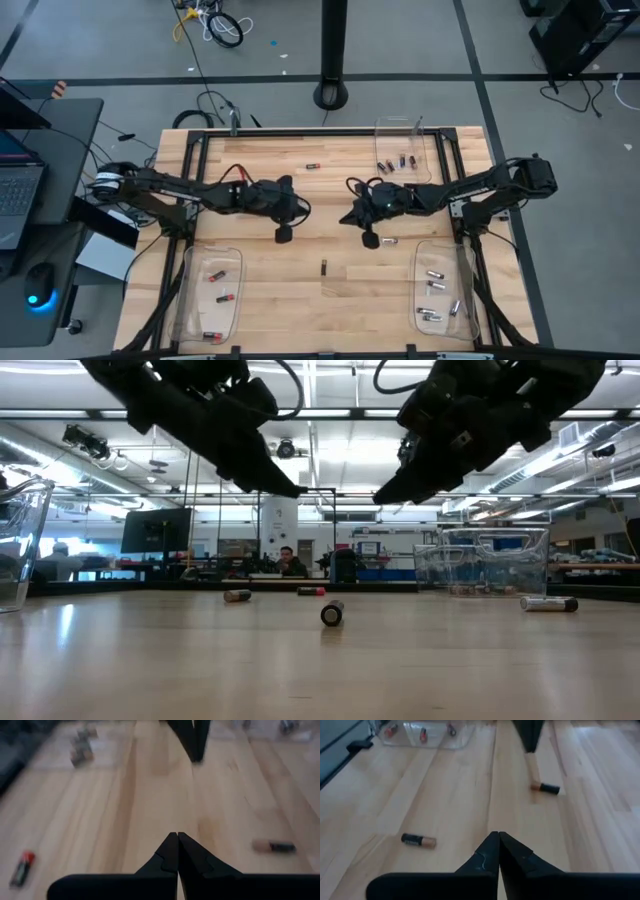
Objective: Sort batteries
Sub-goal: Put the brown battery into the top transparent bin
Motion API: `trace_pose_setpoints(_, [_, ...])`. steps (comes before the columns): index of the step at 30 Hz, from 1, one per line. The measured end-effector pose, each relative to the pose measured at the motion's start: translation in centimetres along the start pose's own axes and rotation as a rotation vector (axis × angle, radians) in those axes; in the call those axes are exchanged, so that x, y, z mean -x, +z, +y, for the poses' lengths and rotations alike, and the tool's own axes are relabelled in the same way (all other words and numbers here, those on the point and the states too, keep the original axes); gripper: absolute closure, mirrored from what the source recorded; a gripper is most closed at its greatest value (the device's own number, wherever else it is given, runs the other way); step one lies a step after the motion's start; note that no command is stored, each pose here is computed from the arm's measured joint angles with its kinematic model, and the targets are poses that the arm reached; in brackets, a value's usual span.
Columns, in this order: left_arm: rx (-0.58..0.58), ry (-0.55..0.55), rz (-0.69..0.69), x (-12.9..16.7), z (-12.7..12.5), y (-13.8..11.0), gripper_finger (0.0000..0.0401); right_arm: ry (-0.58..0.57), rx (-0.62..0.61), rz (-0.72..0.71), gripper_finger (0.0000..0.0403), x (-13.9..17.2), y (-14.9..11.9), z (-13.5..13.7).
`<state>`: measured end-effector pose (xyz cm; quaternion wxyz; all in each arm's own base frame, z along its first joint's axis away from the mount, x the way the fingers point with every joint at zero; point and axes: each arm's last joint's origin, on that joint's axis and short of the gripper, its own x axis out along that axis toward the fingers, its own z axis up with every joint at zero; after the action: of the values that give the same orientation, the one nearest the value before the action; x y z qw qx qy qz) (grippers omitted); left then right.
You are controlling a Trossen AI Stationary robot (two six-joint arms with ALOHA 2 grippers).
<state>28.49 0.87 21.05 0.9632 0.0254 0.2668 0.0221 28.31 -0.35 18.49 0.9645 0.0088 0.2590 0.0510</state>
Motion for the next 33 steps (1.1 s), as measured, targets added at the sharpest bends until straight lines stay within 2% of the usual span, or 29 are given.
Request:
trace_pose_setpoints(3, [0.038,-0.006,0.093,0.4,-0.1,0.0,0.0393,-0.007,-0.001,-0.008,0.0370,0.0,0.2,-0.1])
trace_pose_setpoints(8, [0.160,0.045,0.288,0.9,0.0,-1.0,0.0392,-0.121,-0.002,-0.013,0.0360,0.0,0.2,-0.5])
trace_pose_setpoints(14, [0.455,0.151,0.446,1.5,0.0,-2.3,0.0392,-0.158,-0.008,-0.013,0.0350,0.1,0.2,-1.1])
trace_pose_setpoints(17, [0.533,0.205,0.492,1.8,0.1,-2.8,0.0384,-0.161,0.021,-0.010,0.0345,0.1,0.2,-1.1])
trace_pose_setpoints(21, [0.578,0.272,0.470,1.7,0.3,-2.8,0.0351,-0.161,0.047,-0.008,0.0343,0.1,0.2,-1.1])
trace_pose_setpoints(24, [0.624,0.282,0.442,1.1,0.5,-2.7,0.0312,-0.161,0.049,-0.008,0.0343,0.1,0.2,-1.1])
trace_pose_setpoints(29, [0.621,0.297,0.435,-1.0,0.4,-3.5,0.0249,-0.161,0.062,-0.007,0.0342,0.1,0.2,-1.1])
trace_pose_setpoints(33, [0.619,0.364,0.458,-2.1,0.7,-4.4,0.0227,-0.161,0.066,-0.007,0.0341,0.1,0.2,-1.1])
